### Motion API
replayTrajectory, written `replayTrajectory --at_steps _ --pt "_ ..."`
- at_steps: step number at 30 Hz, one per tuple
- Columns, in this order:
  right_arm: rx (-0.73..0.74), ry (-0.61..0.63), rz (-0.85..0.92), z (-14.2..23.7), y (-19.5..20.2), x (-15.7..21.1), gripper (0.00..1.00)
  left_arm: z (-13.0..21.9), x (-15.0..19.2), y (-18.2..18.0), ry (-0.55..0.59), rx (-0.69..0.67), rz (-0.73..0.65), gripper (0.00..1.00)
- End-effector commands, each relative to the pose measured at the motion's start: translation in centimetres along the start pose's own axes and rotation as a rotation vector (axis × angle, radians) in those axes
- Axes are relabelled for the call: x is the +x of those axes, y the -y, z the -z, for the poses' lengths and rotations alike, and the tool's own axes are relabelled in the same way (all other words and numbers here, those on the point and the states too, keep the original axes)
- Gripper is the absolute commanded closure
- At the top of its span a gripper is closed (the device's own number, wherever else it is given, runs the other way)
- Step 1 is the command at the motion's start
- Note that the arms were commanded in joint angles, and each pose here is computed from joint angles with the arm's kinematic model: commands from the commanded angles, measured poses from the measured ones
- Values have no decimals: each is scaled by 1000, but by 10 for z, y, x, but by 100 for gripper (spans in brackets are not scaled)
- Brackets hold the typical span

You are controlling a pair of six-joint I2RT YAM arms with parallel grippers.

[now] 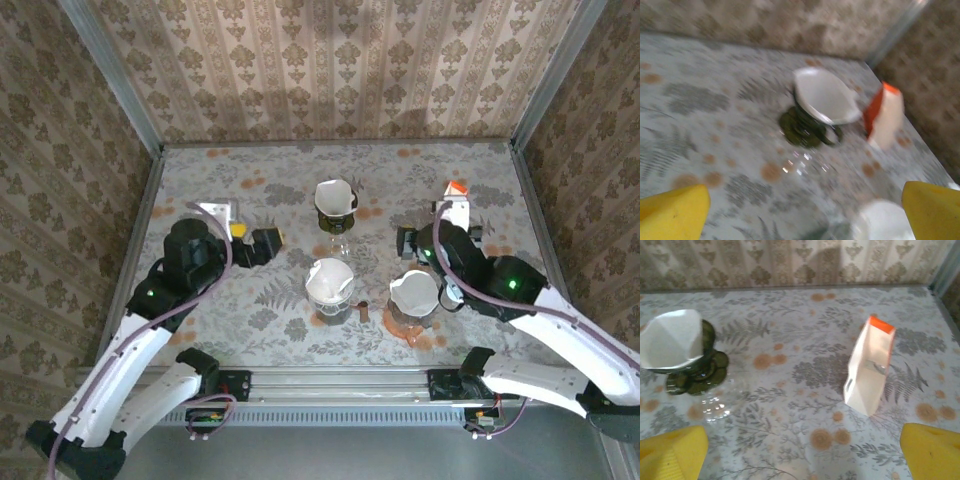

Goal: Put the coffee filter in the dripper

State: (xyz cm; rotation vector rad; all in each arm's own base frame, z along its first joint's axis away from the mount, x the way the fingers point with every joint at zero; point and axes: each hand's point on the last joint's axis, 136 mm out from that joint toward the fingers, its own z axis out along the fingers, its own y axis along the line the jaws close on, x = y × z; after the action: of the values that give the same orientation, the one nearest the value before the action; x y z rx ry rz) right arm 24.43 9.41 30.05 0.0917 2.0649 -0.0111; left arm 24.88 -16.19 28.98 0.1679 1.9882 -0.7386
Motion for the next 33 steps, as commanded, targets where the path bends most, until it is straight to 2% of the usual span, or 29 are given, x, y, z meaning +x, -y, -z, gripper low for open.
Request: replayTrajectory --at_steps 1,6,14,19,24,29,30,33 --pt "43 87 -100 0 19 -3 0 -7 -22 -45 108 -182 -15 0" --pt "71 136 -132 3 36 3 0 -25 -25 -96 161 -346 -99 0" --pt "106 181 -149 5 50 4 0 -63 5 -198 -3 -590 -159 0" --pt "121 183 -145 1 53 9 0 -63 26 -260 -12 -766 -206 0" --pt "145 185 -147 0 58 10 0 -68 27 -279 92 -815 -314 0" --pt "180 188 -157 -5 67 13 0 -77 49 -283 141 -722 -302 0" --pt "183 188 -153 -7 68 14 0 -77 50 -283 171 -719 -320 0" --pt "185 182 -114 -14 69 19 0 -77 51 -285 167 -714 -306 0"
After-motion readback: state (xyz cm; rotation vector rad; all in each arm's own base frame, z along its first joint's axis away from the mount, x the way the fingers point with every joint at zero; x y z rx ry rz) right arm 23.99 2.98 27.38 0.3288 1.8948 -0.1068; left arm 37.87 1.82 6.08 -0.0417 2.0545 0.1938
